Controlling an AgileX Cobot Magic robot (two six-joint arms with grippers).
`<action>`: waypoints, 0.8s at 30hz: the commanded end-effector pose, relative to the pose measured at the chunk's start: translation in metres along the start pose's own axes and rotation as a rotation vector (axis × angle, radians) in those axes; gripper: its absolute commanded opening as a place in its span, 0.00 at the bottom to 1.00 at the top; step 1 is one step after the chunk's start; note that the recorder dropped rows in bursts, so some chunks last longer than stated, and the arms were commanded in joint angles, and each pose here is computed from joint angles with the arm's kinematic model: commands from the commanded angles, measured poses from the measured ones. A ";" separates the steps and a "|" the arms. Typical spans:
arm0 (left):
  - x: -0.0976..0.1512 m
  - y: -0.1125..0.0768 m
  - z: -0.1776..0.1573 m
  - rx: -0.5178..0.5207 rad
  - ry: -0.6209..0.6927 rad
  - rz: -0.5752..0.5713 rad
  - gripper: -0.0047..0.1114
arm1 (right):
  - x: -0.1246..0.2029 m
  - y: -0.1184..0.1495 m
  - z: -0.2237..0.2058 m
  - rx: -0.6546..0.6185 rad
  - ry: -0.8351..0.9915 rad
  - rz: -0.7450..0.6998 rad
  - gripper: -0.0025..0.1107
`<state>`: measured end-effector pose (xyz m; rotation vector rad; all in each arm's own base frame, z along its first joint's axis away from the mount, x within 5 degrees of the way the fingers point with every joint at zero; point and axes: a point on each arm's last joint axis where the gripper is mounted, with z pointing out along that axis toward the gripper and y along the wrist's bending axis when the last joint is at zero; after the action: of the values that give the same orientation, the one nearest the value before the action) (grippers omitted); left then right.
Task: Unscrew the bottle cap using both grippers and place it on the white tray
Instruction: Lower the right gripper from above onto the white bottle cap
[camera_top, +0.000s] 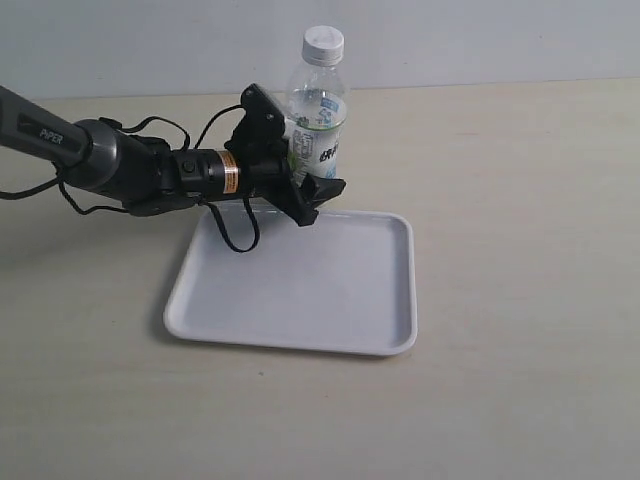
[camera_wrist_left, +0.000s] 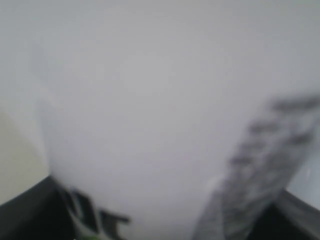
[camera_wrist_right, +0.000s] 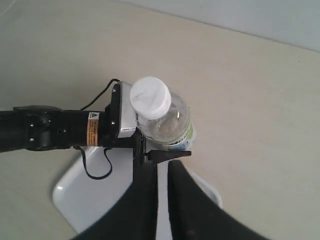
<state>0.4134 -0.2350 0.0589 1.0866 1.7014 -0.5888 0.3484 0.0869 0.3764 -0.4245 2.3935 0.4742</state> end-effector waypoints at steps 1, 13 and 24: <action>0.001 -0.002 0.000 0.017 0.037 0.042 0.04 | -0.024 0.016 0.028 0.168 0.134 -0.072 0.14; -0.005 0.002 -0.004 -0.012 0.061 0.052 0.04 | -0.047 0.038 0.109 0.145 0.212 -0.161 0.55; -0.005 0.002 -0.004 -0.012 0.061 0.052 0.04 | -0.042 0.032 0.124 0.187 0.248 -0.177 0.55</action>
<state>0.4140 -0.2339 0.0645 1.1327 1.7068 -0.5460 0.4314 0.1774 0.3199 -0.6388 2.5879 0.1264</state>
